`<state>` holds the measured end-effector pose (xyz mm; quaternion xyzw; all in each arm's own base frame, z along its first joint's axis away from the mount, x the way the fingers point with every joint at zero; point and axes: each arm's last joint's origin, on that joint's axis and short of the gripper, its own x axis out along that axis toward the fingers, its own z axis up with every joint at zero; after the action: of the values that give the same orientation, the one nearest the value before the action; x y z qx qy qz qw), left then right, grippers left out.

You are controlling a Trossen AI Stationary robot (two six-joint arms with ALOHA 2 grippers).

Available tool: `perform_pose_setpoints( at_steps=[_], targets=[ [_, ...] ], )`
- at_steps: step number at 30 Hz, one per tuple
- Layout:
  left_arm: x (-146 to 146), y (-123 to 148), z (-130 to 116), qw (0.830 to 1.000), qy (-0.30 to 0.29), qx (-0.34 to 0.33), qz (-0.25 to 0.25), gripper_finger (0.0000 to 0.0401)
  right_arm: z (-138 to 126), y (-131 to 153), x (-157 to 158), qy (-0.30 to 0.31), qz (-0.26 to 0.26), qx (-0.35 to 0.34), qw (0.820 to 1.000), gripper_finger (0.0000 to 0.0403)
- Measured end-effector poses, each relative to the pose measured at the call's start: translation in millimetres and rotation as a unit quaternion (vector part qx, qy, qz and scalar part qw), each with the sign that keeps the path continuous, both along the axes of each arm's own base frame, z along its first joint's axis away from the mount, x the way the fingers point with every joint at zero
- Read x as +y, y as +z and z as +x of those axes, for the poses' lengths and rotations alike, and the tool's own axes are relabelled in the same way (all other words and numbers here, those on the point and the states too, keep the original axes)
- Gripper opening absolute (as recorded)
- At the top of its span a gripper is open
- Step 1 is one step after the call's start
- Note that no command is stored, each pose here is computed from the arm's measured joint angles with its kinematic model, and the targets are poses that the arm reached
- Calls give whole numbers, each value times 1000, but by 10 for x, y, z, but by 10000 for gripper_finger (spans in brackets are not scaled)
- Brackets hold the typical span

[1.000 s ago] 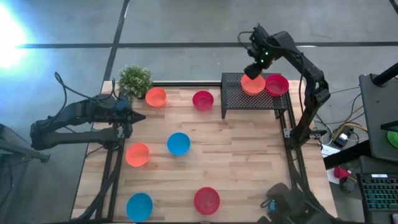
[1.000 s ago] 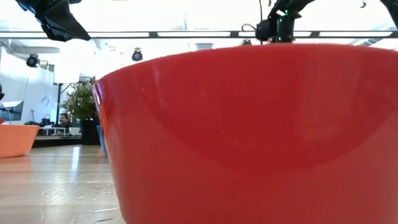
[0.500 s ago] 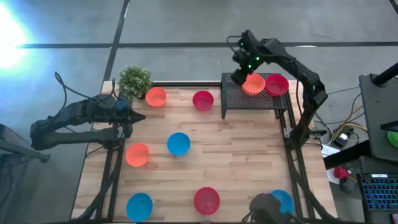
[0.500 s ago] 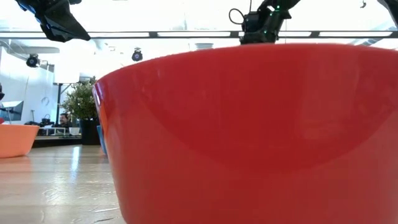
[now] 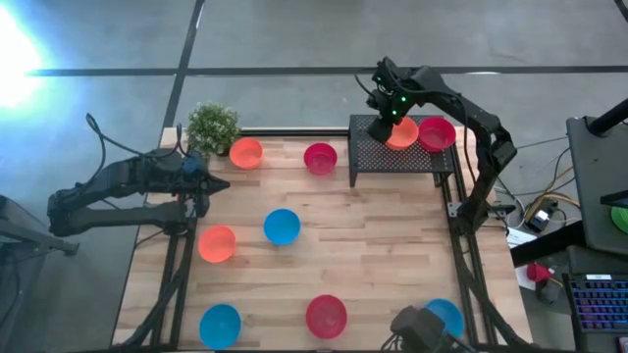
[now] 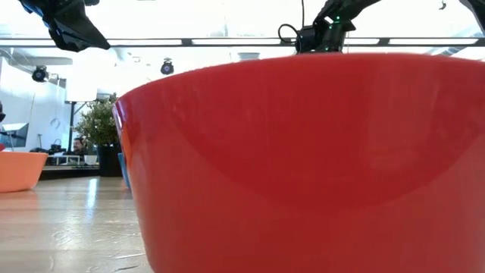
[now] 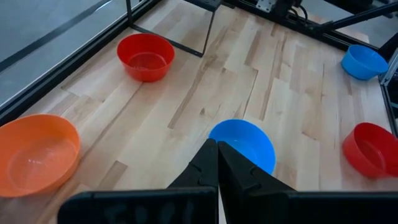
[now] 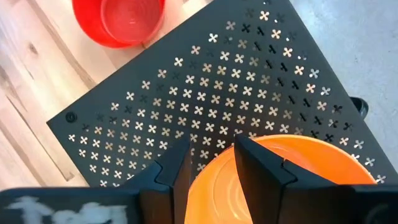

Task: Pick & Place Mini bowls
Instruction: Put the middle orange bowl on the shelf, then put the top blue bowl on the shelf

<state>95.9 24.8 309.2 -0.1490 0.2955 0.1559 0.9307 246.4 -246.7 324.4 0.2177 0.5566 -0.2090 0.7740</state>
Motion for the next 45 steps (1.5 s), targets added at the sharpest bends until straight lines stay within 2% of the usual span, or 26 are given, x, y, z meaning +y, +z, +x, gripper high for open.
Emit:
perform_pose_setpoints(
  at_steps=[10,17,24,29,36,45],
  targets=[
    [0,0,0,1000,1,0,-2,0,-22,15,22,0,8,8,1000,105],
    [0,0,0,1000,1,0,-2,0,-32,26,34,2,10,8,1000,109],
    [0,0,0,1000,2,-1,-2,0,-183,312,202,-1,-19,-22,1000,108],
    [0,0,-1,1000,2,-1,-2,0,-328,643,492,-6,-52,-69,996,101],
    [11,-18,43,1000,-10,14,9,0,-510,1054,1076,44,-95,-138,985,92],
    [46,-1,193,999,-16,33,2,0,-685,1341,1708,104,-108,-238,960,79]
  ],
)
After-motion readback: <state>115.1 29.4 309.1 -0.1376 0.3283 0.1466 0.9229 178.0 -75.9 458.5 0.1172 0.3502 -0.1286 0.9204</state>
